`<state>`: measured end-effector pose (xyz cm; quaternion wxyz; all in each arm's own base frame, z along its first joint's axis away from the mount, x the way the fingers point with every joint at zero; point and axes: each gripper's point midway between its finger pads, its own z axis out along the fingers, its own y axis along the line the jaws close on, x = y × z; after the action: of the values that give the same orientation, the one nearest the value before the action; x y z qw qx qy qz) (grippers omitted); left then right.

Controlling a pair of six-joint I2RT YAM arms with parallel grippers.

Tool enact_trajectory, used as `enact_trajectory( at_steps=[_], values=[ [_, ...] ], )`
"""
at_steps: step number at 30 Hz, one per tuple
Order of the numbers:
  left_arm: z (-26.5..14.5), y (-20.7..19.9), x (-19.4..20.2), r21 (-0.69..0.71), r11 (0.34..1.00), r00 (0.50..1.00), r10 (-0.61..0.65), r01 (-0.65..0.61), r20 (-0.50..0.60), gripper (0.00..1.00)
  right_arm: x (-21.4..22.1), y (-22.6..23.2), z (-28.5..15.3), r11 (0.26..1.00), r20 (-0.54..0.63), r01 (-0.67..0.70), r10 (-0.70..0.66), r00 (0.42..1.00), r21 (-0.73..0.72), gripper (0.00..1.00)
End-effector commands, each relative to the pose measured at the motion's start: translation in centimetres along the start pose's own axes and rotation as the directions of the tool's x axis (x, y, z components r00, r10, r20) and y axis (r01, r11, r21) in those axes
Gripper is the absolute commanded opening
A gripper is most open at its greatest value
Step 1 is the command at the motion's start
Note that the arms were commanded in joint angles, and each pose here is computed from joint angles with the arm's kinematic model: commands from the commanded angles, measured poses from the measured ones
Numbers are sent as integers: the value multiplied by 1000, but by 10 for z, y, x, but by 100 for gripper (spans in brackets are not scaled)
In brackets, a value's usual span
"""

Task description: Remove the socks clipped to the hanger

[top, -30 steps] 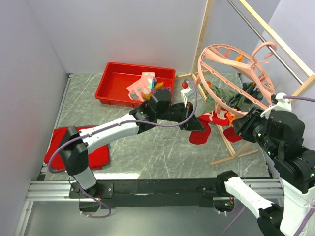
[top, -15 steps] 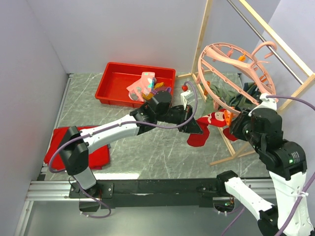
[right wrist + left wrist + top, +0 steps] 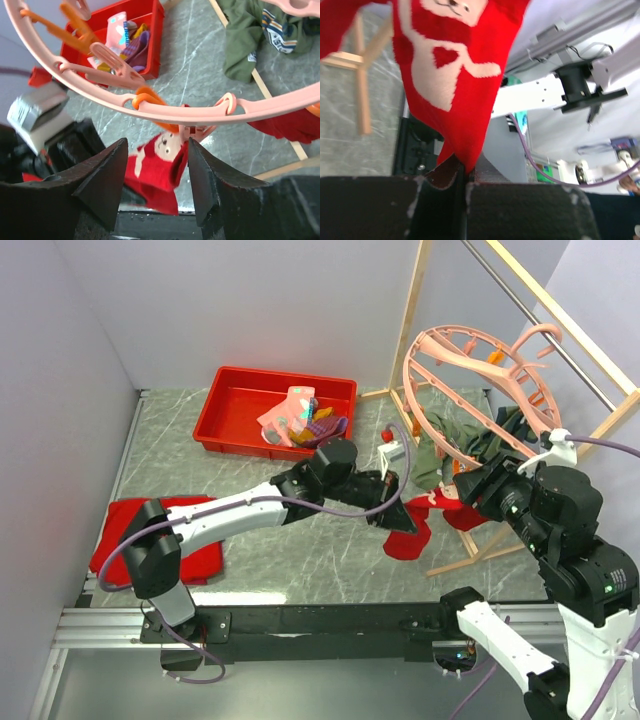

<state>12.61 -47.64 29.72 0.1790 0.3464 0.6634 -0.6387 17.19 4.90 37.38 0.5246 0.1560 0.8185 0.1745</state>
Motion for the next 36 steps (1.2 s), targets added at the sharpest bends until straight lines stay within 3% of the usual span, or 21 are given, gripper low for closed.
enact_trajectory(
  at_steps=[1,10,14,21,36],
  values=[
    [-8,-49,-4,112,991,998,68,-69,13,4,-15,-6,-14,998,49,-41,39,998,46,58],
    [-12,-71,-9,187,978,996,93,-93,7,4,-5,-25,-29,994,48,-43,38,998,101,56],
    [-12,-72,-7,192,978,996,84,-82,-3,4,-4,-26,-23,993,66,-60,54,996,102,63],
    [-10,-71,-6,188,978,995,94,-87,-28,4,-15,-14,-9,992,90,-99,91,992,84,65],
    [-10,-72,-7,183,977,991,124,-113,-50,4,-16,-19,13,982,91,-122,109,990,144,54]
  ],
)
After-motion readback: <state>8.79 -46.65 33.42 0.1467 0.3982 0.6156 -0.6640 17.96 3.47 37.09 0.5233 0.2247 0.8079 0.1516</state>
